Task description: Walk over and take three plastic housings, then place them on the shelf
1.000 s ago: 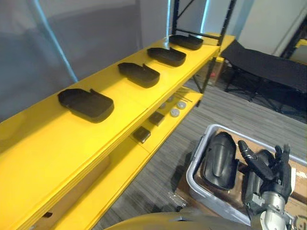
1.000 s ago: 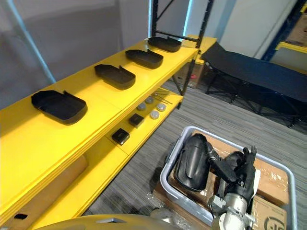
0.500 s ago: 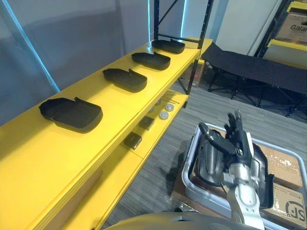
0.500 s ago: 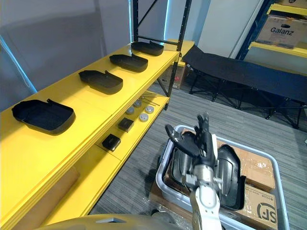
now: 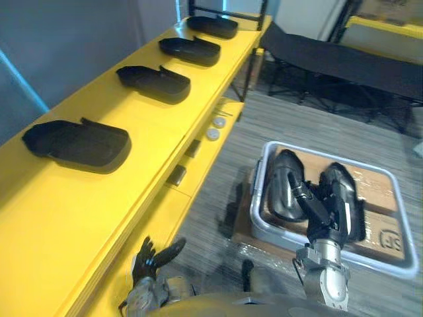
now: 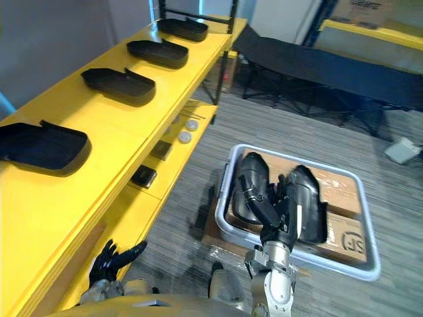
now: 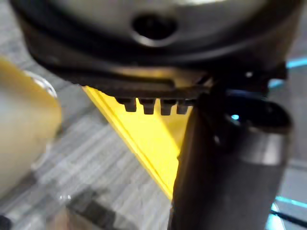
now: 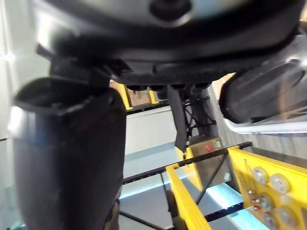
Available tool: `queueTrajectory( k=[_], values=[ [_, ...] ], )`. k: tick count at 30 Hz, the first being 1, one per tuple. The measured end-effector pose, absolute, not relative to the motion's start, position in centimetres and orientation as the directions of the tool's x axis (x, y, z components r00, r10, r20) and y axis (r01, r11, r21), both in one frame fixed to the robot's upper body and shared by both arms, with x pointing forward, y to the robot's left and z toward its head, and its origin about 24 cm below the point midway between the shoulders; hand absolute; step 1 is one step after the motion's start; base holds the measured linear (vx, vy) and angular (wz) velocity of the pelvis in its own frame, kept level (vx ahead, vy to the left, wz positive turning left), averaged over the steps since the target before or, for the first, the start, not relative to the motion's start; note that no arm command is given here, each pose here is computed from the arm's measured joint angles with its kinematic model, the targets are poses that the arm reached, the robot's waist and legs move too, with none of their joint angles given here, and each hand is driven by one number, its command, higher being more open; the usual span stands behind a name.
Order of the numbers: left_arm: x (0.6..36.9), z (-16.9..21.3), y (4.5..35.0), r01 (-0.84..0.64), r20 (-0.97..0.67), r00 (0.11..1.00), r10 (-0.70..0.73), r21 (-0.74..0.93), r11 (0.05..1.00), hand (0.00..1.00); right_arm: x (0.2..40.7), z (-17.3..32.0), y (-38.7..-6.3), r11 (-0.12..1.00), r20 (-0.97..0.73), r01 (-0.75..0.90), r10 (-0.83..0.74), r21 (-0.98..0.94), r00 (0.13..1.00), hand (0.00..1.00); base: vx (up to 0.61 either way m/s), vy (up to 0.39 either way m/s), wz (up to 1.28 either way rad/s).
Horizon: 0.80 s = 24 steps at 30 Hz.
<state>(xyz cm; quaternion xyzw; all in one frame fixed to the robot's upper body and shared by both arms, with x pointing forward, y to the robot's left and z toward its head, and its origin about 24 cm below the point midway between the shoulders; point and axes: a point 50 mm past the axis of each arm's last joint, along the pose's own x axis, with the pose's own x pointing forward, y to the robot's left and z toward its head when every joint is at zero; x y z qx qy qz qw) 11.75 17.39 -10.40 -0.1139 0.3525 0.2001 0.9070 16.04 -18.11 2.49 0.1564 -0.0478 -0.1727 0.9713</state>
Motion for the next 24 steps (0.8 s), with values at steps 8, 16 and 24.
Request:
queueTrajectory(
  k=[8, 16, 24],
  values=[
    [13.5, -11.5, 18.5, -0.292, -0.732, 0.654, 0.189, -0.014, 0.956, 1.0, 19.3, 2.0, -16.7, 0.907, 0.048, 0.298, -0.327, 0.298, 0.944, 1.0, -0.05, -0.27, -0.38],
    [12.9, -12.8, 14.5, -0.19, -0.78, 0.625, 0.012, -0.138, 0.972, 1.0, 17.6, 1.7, -20.6, 0.911, 0.021, 0.381, -0.388, 0.16, 0.921, 1.0, 0.05, -0.358, -0.13],
    [12.9, -12.4, 10.8, -0.091, -0.737, 0.655, -0.17, -0.3, 0.949, 1.0, 16.7, 2.4, -24.0, 0.86, -0.001, 0.49, -0.495, 0.14, 0.869, 1.0, 0.0, -0.094, -0.33]
  ],
)
